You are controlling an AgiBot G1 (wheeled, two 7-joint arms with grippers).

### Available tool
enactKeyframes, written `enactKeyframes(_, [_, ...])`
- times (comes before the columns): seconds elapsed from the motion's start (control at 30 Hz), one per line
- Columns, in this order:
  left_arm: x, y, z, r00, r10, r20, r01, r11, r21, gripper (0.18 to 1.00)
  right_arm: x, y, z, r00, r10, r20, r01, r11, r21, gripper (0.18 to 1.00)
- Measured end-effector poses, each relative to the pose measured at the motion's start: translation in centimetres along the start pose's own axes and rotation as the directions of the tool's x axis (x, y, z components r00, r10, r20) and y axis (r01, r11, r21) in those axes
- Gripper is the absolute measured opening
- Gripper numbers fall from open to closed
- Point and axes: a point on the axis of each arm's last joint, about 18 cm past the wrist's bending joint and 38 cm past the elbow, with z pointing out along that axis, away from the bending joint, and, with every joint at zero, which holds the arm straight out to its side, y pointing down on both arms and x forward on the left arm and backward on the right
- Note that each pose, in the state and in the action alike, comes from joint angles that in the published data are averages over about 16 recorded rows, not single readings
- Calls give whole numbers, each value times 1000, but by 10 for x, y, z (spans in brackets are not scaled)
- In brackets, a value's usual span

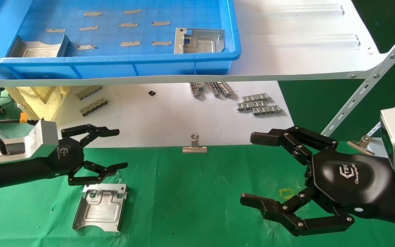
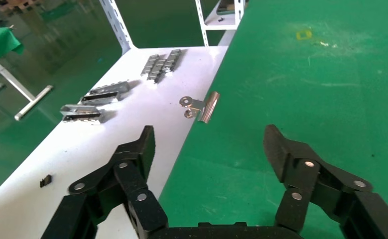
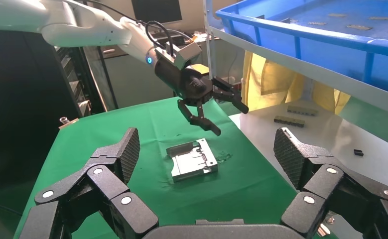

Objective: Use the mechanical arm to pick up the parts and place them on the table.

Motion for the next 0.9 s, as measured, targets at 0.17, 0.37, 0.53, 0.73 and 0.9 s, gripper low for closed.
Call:
enactKeyframes(0.17, [1,-2,1,1000,-1,-6,1,1000,9,809,0,0,0,1000,0,0,0,1000,0,1001])
enactKeyframes(0.37, [4,-8,3,1000,-12,-19,12,999,31,908,0,0,0,1000,0,0,0,1000,0,1001])
enactKeyframes(0.53, [9,-16,4,999,-35,-30,37,997,67,962,0,0,0,1000,0,0,0,1000,0,1001])
enactKeyframes(0.73, [15,-27,4,997,-61,-48,66,992,107,992,0,0,0,1000,0,0,0,1000,0,1001])
enactKeyframes(0.9, [22,-37,3,995,-80,-65,88,987,138,999,0,0,0,1000,0,0,0,1000,0,1001])
